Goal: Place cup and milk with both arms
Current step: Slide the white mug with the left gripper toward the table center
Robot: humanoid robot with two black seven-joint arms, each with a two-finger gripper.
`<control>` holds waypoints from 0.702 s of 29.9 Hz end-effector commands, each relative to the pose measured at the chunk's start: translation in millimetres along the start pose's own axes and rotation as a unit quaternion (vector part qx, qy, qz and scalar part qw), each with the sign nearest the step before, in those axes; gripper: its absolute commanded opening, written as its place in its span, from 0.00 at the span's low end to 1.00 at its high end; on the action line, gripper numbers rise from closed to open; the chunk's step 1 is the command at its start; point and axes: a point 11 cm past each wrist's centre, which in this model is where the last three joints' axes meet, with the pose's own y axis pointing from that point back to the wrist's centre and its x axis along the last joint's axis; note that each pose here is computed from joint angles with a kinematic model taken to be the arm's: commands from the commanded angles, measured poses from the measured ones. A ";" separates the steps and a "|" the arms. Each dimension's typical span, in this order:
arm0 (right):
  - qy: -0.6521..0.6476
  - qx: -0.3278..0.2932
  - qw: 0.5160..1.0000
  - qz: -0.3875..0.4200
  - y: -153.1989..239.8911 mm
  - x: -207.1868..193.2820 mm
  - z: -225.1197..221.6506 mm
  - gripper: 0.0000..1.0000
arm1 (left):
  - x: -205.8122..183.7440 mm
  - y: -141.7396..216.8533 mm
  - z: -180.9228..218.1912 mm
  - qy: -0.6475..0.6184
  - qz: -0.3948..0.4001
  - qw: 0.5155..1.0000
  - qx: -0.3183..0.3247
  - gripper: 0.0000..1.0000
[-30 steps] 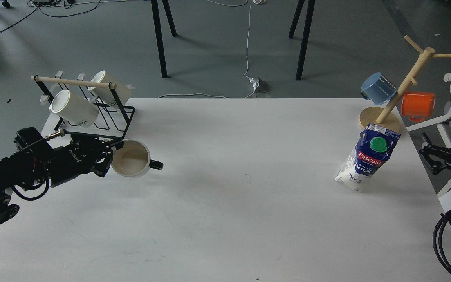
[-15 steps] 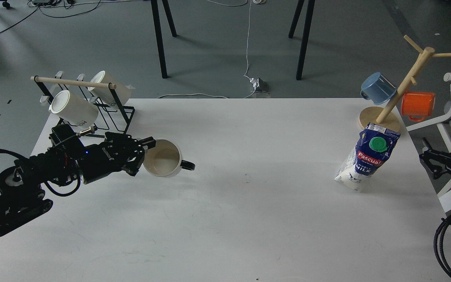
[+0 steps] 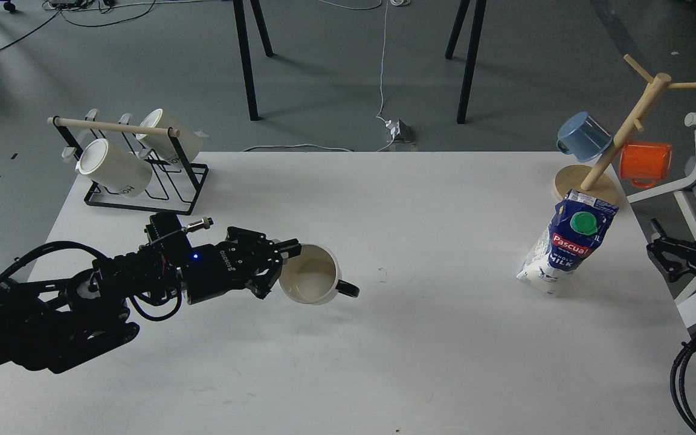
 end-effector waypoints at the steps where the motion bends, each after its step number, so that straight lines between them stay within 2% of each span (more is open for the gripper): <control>1: 0.000 0.000 1.000 0.000 0.3 0.4 0.2 0.97 | -0.2 -11.5 11.4 0.007 0.006 1.000 -0.014 0.00; 14: 0.001 -0.002 1.000 0.003 2.1 2.6 0.9 0.97 | -23.7 -15.1 36.1 0.040 -0.004 0.999 -0.024 0.04; 21: 0.003 -0.002 1.000 0.004 2.5 2.9 1.0 0.97 | -23.9 -17.5 39.6 0.043 -0.002 0.999 -0.027 0.06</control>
